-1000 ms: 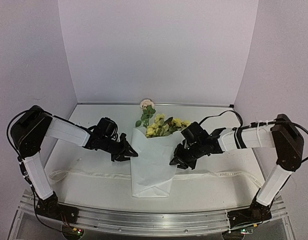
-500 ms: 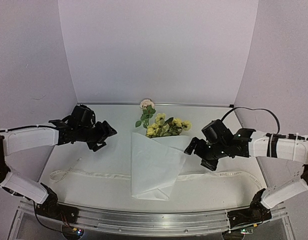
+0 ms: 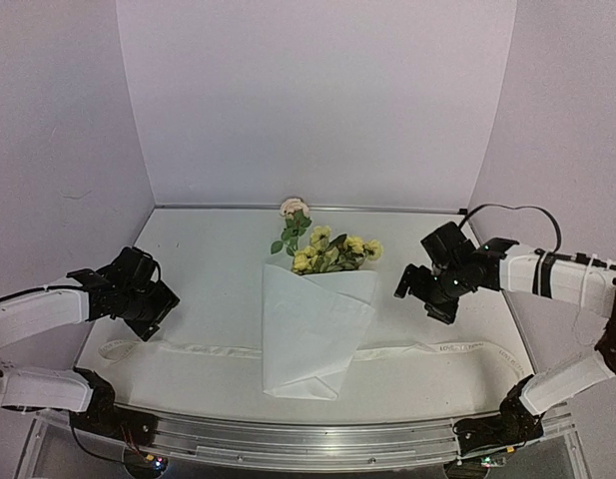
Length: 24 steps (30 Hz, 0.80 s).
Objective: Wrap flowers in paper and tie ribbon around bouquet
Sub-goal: Move the ribbon to the center of the board, then adjust the folded bouquet at the center of the board.
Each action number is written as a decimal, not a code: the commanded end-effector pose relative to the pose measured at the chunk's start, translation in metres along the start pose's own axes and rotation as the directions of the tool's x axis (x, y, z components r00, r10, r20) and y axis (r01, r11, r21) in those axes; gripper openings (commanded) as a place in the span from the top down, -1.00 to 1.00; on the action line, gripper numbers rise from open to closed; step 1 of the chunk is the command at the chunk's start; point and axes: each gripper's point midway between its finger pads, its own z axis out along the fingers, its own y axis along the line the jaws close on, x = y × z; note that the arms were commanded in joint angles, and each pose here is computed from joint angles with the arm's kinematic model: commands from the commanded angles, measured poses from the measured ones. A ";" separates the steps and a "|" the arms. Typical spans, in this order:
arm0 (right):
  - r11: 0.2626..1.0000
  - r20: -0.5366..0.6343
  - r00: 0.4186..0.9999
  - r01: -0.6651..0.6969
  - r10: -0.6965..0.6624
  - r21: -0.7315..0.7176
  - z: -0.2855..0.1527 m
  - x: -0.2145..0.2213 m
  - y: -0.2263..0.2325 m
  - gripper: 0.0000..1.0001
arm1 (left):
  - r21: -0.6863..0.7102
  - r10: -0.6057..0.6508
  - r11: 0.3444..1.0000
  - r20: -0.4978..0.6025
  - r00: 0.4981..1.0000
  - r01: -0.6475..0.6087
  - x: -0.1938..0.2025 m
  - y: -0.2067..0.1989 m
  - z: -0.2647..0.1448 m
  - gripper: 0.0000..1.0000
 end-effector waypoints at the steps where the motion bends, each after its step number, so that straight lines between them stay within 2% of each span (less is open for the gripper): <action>1: 0.971 0.063 0.977 0.210 -0.204 -0.111 -0.012 -0.047 0.088 -0.80 | 0.122 0.035 0.992 -0.003 0.999 -0.035 -0.006 -0.046 0.011 -0.49; 6: 0.914 0.129 0.928 0.368 -0.350 -0.172 0.008 -0.085 0.178 -0.59 | 0.272 0.227 0.941 -0.073 0.971 -0.200 0.007 -0.100 0.022 -0.50; 9: 0.890 0.137 0.911 0.410 -0.389 -0.197 0.030 -0.097 0.223 -0.43 | 0.351 0.343 0.883 -0.032 0.939 -0.311 0.002 -0.141 0.024 -0.53; 11: 0.891 0.118 0.910 0.415 -0.399 -0.186 0.045 -0.098 0.231 -0.40 | 0.360 0.438 0.836 0.016 0.899 -0.414 -0.008 -0.174 0.035 -0.55; 15: 0.897 0.101 0.912 0.410 -0.398 -0.164 0.045 -0.091 0.224 -0.41 | 0.413 0.564 0.727 0.095 0.820 -0.548 -0.030 -0.262 0.061 -0.54; 19: 0.917 0.078 0.922 0.386 -0.380 -0.097 0.032 -0.078 0.183 -0.54 | 0.418 0.641 0.666 0.101 0.761 -0.617 -0.033 -0.312 0.113 -0.56; 24: 0.938 -0.006 0.940 0.339 -0.340 -0.080 0.033 -0.046 0.139 -0.69 | 0.450 0.677 0.610 0.133 0.724 -0.653 -0.030 -0.365 0.160 -0.61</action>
